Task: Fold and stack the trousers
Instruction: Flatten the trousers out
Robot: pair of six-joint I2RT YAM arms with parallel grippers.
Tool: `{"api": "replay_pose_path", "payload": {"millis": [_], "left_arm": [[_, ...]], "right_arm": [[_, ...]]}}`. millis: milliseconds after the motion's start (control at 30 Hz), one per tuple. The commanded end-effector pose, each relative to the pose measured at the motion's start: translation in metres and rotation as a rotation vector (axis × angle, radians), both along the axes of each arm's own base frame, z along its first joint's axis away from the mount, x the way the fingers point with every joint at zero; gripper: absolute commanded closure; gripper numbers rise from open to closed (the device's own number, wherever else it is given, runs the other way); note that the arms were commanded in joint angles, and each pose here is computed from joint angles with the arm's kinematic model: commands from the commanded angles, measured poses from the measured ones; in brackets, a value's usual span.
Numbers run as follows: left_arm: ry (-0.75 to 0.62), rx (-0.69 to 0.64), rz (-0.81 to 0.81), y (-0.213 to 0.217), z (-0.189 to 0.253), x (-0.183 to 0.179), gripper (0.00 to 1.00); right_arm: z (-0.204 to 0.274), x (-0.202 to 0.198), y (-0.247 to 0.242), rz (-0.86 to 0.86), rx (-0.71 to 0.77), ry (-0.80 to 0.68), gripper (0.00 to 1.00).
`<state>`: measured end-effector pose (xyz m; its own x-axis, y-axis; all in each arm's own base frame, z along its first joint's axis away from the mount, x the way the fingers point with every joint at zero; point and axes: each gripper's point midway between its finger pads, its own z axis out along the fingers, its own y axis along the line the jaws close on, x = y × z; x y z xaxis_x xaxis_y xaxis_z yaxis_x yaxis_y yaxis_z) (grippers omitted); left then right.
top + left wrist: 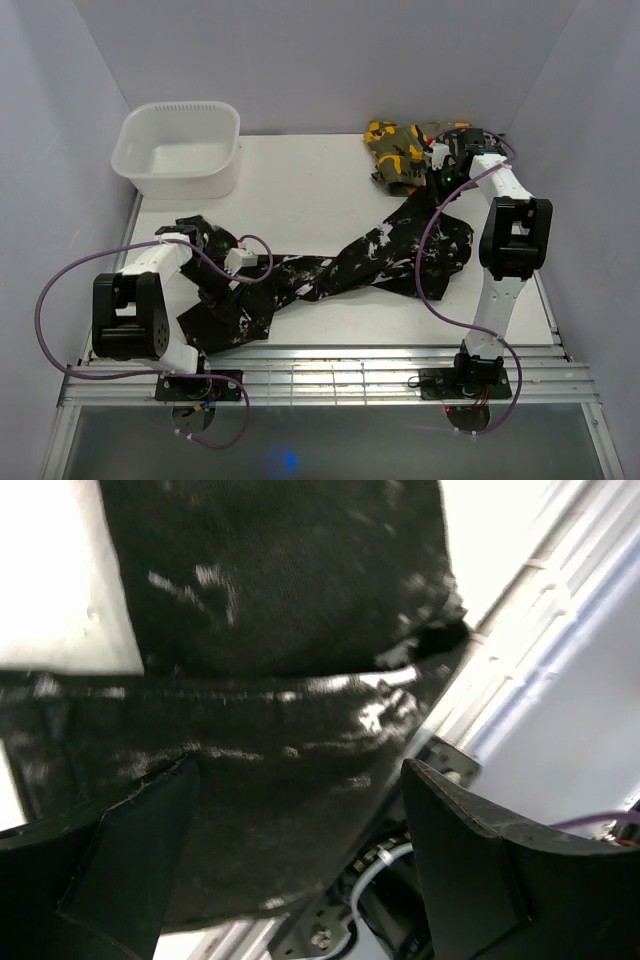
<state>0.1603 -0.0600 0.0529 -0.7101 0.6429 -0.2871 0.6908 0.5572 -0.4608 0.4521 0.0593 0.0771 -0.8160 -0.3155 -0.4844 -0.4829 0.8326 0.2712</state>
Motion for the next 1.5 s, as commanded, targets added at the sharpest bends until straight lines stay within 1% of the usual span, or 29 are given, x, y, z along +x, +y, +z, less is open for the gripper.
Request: {"api": "replay_pose_path", "payload": {"millis": [0, 67, 133, 200, 233, 267, 300, 367, 467, 500, 567, 600, 633, 667, 700, 733, 767, 900, 967, 1000, 1100, 1133, 1167, 1200, 1300, 1333, 1367, 1400, 1467], "left_arm": [[-0.064, 0.085, 0.001, -0.001, -0.019, 0.023, 0.07], [-0.098, 0.122, 0.043, -0.002, -0.026, 0.039, 0.08], [-0.134, 0.17, 0.074, 0.005, -0.031, 0.054, 0.22], [-0.116, 0.199, 0.109, 0.008, -0.035, 0.059, 0.39], [-0.125, 0.214, 0.12, 0.01, -0.035, 0.063, 0.57], [-0.15, 0.192, 0.133, 0.007, -0.023, 0.07, 0.86], [-0.163, 0.174, 0.157, 0.006, -0.013, 0.072, 1.0], [-0.243, 0.099, 0.219, 0.004, 0.027, 0.09, 1.0], [-0.422, 0.047, 0.35, 0.027, 0.095, 0.131, 1.0], [-0.447, 0.052, 0.367, 0.033, 0.104, 0.138, 1.0], [-0.427, 0.045, 0.377, 0.043, 0.102, 0.144, 1.0], [-0.39, -0.051, 0.292, 0.027, 0.104, 0.134, 0.85], [-0.345, -0.147, 0.078, -0.004, 0.092, 0.102, 0.21], [-0.352, -0.155, 0.016, -0.016, 0.086, 0.095, 0.06], [-0.359, -0.167, -0.095, -0.042, 0.078, 0.084, 0.02], [-0.406, -0.189, -0.219, -0.07, 0.078, 0.072, 0.02], [-0.406, -0.115, -0.307, -0.078, 0.064, 0.061, 0.02], [-0.348, -0.073, -0.482, -0.099, 0.037, 0.029, 0.02], [-0.319, -0.051, -0.522, -0.106, 0.026, 0.017, 0.02], [-0.327, -0.052, -0.57, -0.118, 0.021, 0.01, 0.02], [-0.313, 0.013, -0.633, -0.128, -0.001, -0.009, 0.02], [-0.304, 0.049, -0.623, -0.127, -0.009, -0.012, 0.02], [-0.324, 0.117, -0.626, -0.12, -0.018, -0.009, 0.02], [-0.353, 0.139, -0.639, -0.123, -0.026, -0.006, 0.02], [-0.335, 0.275, -0.62, -0.098, -0.057, -0.008, 0.02], [-0.331, 0.295, -0.618, -0.094, -0.061, -0.008, 0.06], [-0.326, 0.31, -0.611, -0.092, -0.064, -0.007, 0.13], [-0.321, 0.321, -0.608, -0.089, -0.063, -0.008, 0.3], [-0.34, 0.311, -0.581, -0.093, -0.055, -0.003, 0.48]], "right_arm": [[0.035, 0.003, 0.006, 0.038, 0.038, -0.078, 0.92], [0.056, 0.004, 0.003, 0.049, 0.037, -0.125, 0.92], [0.075, 0.007, -0.003, 0.052, 0.035, -0.181, 0.92], [0.102, 0.007, -0.008, 0.066, 0.038, -0.253, 0.92], [0.112, 0.007, -0.009, 0.07, 0.04, -0.28, 0.92], [0.144, -0.001, -0.014, 0.082, 0.031, -0.364, 0.92], [0.148, -0.005, -0.018, 0.088, 0.022, -0.38, 0.92], [0.175, -0.023, -0.027, 0.114, -0.024, -0.474, 0.92], [0.207, -0.033, -0.033, 0.141, -0.055, -0.613, 0.92], [0.22, -0.034, -0.031, 0.155, -0.052, -0.66, 0.92], [0.248, -0.043, -0.023, 0.219, -0.054, -0.758, 0.92], [0.248, -0.054, -0.023, 0.258, -0.08, -0.756, 0.92], [0.223, -0.094, -0.034, 0.368, -0.234, -0.779, 0.92], [0.206, -0.104, -0.04, 0.379, -0.288, -0.766, 0.92], [0.18, -0.118, -0.045, 0.387, -0.322, -0.727, 0.92], [0.16, -0.128, -0.046, 0.392, -0.324, -0.684, 0.92], [0.154, -0.134, -0.048, 0.394, -0.337, -0.677, 0.92], [0.145, -0.145, -0.05, 0.391, -0.348, -0.649, 0.92], [0.137, -0.15, -0.052, 0.387, -0.355, -0.625, 0.92], [0.134, -0.153, -0.053, 0.386, -0.361, -0.615, 0.92], [0.117, -0.165, -0.059, 0.393, -0.398, -0.578, 0.92], [0.116, -0.169, -0.061, 0.405, -0.418, -0.587, 0.92], [0.105, -0.175, -0.063, 0.411, -0.427, -0.562, 0.92], [0.102, -0.179, -0.063, 0.417, -0.436, -0.559, 0.92], [0.094, -0.192, -0.066, 0.445, -0.475, -0.565, 0.92], [0.09, -0.194, -0.068, 0.451, -0.488, -0.56, 0.92], [0.088, -0.197, -0.072, 0.467, -0.517, -0.559, 0.92], [0.08, -0.203, -0.072, 0.478, -0.525, -0.548, 0.92], [0.073, -0.208, -0.075, 0.491, -0.548, -0.543, 0.92]]}}
